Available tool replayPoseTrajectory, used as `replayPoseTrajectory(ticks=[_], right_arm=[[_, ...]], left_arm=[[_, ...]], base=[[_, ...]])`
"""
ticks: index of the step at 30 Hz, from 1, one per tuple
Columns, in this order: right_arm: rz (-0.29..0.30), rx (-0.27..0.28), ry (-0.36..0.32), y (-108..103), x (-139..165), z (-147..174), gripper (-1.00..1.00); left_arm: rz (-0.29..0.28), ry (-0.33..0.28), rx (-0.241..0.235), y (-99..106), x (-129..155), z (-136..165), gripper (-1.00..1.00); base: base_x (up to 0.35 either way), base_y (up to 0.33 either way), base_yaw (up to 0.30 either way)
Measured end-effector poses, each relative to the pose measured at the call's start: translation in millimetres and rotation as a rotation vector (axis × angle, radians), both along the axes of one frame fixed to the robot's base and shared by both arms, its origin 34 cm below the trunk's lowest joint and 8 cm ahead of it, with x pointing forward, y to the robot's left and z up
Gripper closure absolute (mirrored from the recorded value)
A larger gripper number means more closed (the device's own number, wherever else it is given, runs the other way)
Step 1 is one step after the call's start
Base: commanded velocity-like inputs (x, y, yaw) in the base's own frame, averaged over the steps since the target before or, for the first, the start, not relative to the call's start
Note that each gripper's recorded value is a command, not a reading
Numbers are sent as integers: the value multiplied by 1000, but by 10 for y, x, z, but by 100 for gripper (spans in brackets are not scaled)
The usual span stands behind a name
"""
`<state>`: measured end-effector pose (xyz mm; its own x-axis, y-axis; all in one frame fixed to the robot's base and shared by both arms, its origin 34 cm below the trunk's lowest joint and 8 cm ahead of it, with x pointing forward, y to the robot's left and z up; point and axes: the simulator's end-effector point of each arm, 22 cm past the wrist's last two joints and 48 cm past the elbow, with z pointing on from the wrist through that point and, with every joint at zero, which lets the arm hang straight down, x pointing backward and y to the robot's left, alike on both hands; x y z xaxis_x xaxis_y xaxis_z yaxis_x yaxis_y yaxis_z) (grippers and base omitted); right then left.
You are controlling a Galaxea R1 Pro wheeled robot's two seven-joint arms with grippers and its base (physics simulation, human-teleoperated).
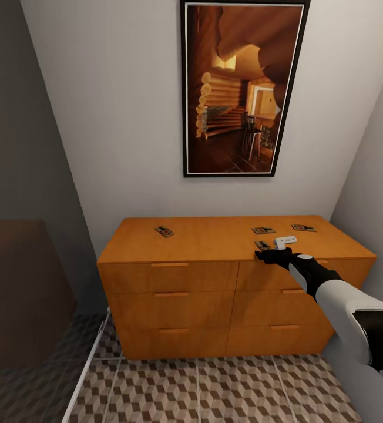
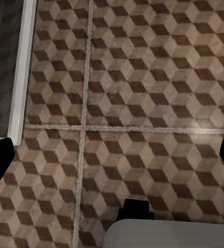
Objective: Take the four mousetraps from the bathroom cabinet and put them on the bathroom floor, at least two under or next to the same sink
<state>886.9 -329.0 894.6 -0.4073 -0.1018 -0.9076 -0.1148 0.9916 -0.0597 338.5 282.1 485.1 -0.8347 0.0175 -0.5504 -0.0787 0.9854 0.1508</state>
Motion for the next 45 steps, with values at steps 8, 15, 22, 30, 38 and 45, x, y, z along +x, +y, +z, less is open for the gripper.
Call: replayPoseTrajectory(ticks=[8, 15, 22, 30, 38, 45], right_arm=[[0, 1, 1, 0, 1, -8, -100], [-10, 19, 2, -9, -5, -18, -100], [-4, 10, -17, -8, -3, -19, -100], [-6, 18, -24, -9, -5, -23, -100], [-6, 17, -25, -9, -5, -23, -100], [-5, 17, -25, -9, -5, -23, -100]], left_arm=[[0, 1, 0, 0, -5, -3, -100], [0, 1, 0, 0, -5, -2, -100], [0, 1, 0, 0, -5, -2, -100], [0, 1, 0, 0, -5, -2, -100], [0, 1, 0, 0, -5, -2, -100], [0, 1, 0, 0, -5, -2, -100]], base=[[0, 0, 0], [0, 0, 0], [0, 0, 0], [0, 0, 0], [0, 0, 0], [0, 0, 0]])
